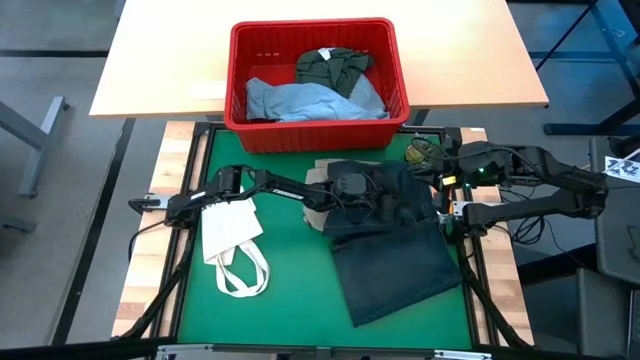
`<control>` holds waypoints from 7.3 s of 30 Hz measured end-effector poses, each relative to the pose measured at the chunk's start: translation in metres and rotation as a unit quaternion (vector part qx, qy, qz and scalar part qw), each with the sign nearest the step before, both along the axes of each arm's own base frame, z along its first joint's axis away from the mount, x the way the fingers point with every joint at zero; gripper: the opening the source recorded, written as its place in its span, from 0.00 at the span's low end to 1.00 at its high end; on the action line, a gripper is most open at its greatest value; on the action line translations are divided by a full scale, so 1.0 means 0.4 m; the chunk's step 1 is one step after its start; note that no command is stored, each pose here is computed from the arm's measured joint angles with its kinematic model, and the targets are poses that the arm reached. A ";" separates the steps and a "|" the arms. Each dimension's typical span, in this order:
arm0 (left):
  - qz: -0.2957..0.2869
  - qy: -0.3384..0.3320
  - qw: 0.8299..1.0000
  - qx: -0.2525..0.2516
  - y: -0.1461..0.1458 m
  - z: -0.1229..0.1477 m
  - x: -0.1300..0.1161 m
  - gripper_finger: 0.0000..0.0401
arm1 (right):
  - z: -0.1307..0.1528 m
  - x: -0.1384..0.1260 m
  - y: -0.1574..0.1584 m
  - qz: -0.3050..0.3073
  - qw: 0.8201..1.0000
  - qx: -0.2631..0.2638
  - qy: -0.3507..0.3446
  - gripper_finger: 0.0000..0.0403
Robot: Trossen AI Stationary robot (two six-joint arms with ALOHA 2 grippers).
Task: Fold Laundry from Bin
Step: Fold the dark blue jeans
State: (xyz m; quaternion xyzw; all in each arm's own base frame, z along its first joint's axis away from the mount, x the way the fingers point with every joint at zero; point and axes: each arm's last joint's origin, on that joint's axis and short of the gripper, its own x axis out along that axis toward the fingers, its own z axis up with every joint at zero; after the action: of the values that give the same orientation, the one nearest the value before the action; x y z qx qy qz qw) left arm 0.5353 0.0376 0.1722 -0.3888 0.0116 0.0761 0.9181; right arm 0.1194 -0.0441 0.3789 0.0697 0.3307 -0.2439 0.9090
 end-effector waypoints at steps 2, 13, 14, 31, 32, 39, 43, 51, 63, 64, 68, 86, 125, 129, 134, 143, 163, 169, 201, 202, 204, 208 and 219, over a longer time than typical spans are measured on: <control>0.013 0.005 1.000 0.006 0.001 -0.007 0.001 0.01 | 0.000 0.001 0.000 0.000 1.000 0.000 0.001 0.12; 0.016 0.025 0.995 0.092 -0.011 -0.010 0.001 0.18 | -0.005 0.013 -0.004 -0.002 1.000 0.005 0.008 0.12; 0.010 0.026 0.995 0.092 -0.012 -0.011 0.001 0.20 | -0.006 0.015 -0.005 -0.002 1.000 0.006 0.009 0.12; -0.180 0.015 0.971 0.157 0.091 0.133 -0.052 0.35 | -0.075 0.022 -0.005 -0.100 0.980 0.141 0.097 0.12; -0.183 0.028 0.971 0.154 0.101 0.143 -0.061 0.34 | -0.084 0.021 -0.004 -0.104 0.977 0.153 0.104 0.12; -0.184 0.128 0.950 0.217 0.114 0.240 -0.138 0.29 | -0.142 0.017 0.000 -0.104 0.965 0.185 0.157 0.12; -0.149 0.193 0.932 0.268 0.105 0.314 -0.203 0.26 | -0.154 0.023 -0.001 -0.105 0.962 0.188 0.166 0.12; -0.137 0.314 0.890 0.301 0.091 0.398 -0.328 0.25 | -0.168 0.048 -0.007 -0.123 0.953 0.216 0.175 0.25; -0.195 0.388 0.852 0.293 0.033 0.333 -0.362 0.26 | -0.240 0.134 -0.047 -0.178 0.917 0.251 0.255 0.55; -0.198 0.390 0.850 0.294 0.028 0.325 -0.362 0.25 | -0.248 0.140 -0.053 -0.183 0.912 0.254 0.263 0.56; -0.209 0.391 0.846 0.297 0.005 0.285 -0.361 0.25 | -0.276 0.154 -0.083 -0.208 0.894 0.267 0.292 0.56; -0.238 0.372 0.842 0.311 -0.071 0.244 -0.354 0.25 | -0.385 0.163 -0.112 -0.223 0.840 0.349 0.350 0.56; -0.222 0.373 0.839 0.328 -0.126 0.179 -0.304 0.25 | -0.376 0.134 -0.112 -0.209 0.853 0.255 0.404 0.01; -0.209 0.400 0.827 0.336 -0.130 0.128 -0.285 0.25 | -0.404 0.121 -0.108 -0.213 0.846 0.248 0.420 0.02; -0.209 0.432 0.811 0.334 -0.128 0.054 -0.264 0.25 | -0.438 0.119 -0.105 -0.211 0.850 0.253 0.411 0.01; -0.251 0.499 0.766 0.319 -0.155 -0.060 -0.262 0.25 | -0.464 0.110 -0.100 -0.209 0.847 0.262 0.414 0.04; -0.247 0.488 0.771 0.325 -0.156 0.050 -0.306 0.25 | -0.466 0.110 -0.094 -0.190 0.842 0.294 0.410 0.05; -0.241 0.480 0.777 0.329 -0.156 0.070 -0.309 0.25 | -0.466 0.111 -0.095 -0.182 0.844 0.292 0.411 0.05; -0.179 0.457 0.799 0.348 -0.078 0.134 -0.282 0.25 | -0.306 0.100 -0.097 -0.187 0.853 0.243 0.422 0.62; -0.174 0.451 0.803 0.349 -0.072 0.144 -0.278 0.25 | -0.298 0.102 -0.100 -0.190 0.860 0.230 0.413 0.62; -0.158 0.430 0.817 0.350 -0.055 0.166 -0.265 0.25 | -0.287 0.107 -0.107 -0.196 0.872 0.201 0.401 0.62; -0.111 0.379 0.847 0.355 -0.008 0.198 -0.241 0.25 | -0.287 0.120 -0.124 -0.213 0.889 0.121 0.388 0.62; -0.026 0.393 0.865 0.311 0.140 0.152 -0.247 0.25 | -0.352 0.118 -0.168 -0.271 0.889 0.065 0.363 0.59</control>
State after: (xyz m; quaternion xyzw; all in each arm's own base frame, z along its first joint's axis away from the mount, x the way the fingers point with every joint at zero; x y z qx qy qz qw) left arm 0.4367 0.0937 0.2332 -0.0206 0.3576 0.1980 0.9124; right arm 0.1667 -0.1114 0.2381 0.1215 0.6211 -0.4668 0.6178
